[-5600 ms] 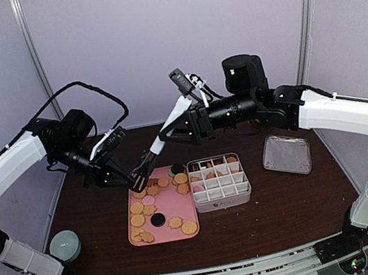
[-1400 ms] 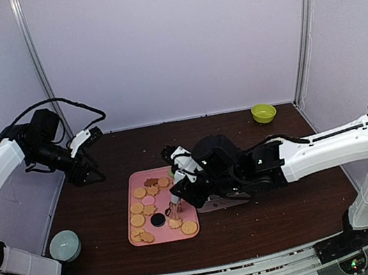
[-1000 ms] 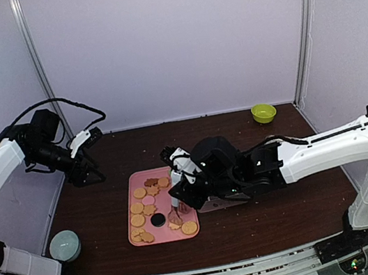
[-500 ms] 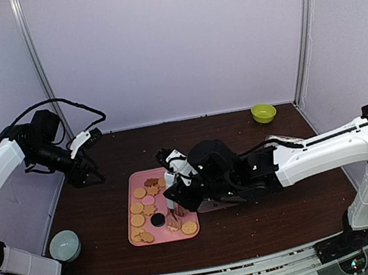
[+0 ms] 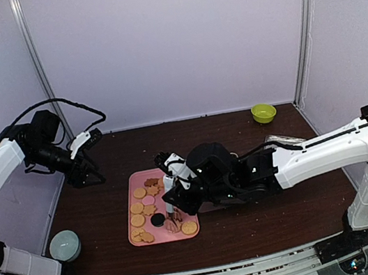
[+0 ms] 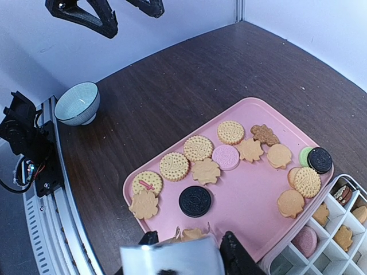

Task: Pack the cookies
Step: Pick up the fake cookies from the plate, then place the fake cookies in the empty pocket of the box.

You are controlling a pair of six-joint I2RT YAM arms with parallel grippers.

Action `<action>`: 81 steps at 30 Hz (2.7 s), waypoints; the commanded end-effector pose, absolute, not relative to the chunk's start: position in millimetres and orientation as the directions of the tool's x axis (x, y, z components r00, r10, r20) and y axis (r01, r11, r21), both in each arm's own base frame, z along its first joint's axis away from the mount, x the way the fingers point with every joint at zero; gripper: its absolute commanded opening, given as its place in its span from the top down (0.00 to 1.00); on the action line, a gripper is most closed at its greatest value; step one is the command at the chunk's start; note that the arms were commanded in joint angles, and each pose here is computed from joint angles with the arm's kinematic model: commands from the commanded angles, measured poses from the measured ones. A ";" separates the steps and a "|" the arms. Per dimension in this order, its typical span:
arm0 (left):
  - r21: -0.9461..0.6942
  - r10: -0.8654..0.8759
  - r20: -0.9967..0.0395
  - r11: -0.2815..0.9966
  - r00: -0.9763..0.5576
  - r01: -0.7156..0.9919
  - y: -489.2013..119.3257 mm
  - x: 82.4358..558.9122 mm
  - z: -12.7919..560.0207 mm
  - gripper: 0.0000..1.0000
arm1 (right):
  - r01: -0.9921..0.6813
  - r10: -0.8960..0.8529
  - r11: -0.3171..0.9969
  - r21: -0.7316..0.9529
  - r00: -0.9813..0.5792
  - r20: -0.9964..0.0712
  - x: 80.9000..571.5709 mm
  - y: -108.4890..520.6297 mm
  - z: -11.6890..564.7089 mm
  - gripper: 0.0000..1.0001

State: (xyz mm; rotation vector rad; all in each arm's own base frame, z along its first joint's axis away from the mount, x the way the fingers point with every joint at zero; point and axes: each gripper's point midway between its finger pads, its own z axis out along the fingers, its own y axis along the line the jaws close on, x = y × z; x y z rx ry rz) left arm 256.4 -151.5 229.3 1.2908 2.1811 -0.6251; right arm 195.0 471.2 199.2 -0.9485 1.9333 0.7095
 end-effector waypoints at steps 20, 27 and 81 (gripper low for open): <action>-0.115 0.648 -0.664 0.404 -0.373 0.907 -153.1 251.5 239.3 0.34 | -0.816 -0.249 0.572 0.083 -0.269 -0.931 209.3 463.8 274.9 0.94; -0.115 0.649 -0.664 0.402 -0.372 0.908 -153.2 250.9 239.6 0.34 | -0.729 -0.217 0.684 0.023 -0.233 -0.948 248.1 406.5 304.4 0.96; -0.105 0.650 -0.663 0.410 -0.371 0.906 -151.1 249.4 241.6 0.31 | -0.631 -0.372 0.767 -0.112 -0.296 -0.880 287.1 349.5 241.8 0.69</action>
